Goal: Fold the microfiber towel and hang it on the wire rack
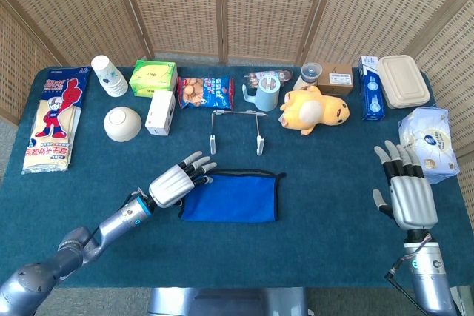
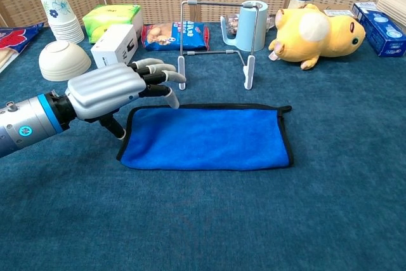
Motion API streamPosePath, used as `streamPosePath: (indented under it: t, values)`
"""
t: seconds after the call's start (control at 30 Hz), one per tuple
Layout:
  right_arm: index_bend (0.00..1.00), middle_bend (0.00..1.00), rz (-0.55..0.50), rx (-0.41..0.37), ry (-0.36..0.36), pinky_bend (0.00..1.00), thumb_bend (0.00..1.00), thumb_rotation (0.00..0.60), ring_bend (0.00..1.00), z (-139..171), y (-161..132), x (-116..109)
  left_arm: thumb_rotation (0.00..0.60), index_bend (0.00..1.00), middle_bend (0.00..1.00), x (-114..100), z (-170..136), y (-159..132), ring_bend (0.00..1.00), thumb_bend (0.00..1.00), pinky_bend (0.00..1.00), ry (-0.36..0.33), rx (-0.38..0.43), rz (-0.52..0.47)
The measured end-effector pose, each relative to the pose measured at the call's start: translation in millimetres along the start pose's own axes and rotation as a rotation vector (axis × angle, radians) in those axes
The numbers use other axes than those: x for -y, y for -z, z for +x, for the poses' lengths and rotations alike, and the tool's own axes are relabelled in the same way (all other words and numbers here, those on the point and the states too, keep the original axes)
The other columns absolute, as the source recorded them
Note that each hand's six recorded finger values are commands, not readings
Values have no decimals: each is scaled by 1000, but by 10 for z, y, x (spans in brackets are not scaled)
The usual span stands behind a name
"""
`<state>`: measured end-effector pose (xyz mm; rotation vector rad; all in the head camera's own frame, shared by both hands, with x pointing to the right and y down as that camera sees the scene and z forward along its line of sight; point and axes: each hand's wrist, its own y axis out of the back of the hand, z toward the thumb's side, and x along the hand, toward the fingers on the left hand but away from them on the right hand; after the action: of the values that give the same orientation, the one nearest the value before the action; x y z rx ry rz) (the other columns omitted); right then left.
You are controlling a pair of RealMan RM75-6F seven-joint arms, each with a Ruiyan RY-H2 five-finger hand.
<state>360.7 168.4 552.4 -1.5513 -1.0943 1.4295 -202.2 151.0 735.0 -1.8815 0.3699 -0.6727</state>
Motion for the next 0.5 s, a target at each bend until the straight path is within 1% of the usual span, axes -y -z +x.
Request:
streamPosePath:
  t: [0.23,0.37,0.5]
  values:
    - [30,7,-6,7,3,0,326,600,0,3,12,-6,600,370,151,1,36,-46,0,327,0,-15,2,-35]
    - [35,10,-13,11,6,0,323,600,0,7,21,-17,600,427,169,20,44,-65,0,353,0,-14,1,-58]
    - [39,12,-19,19,12,0,312,600,0,11,37,-35,600,505,185,38,58,-82,0,372,0,-18,-4,-82]
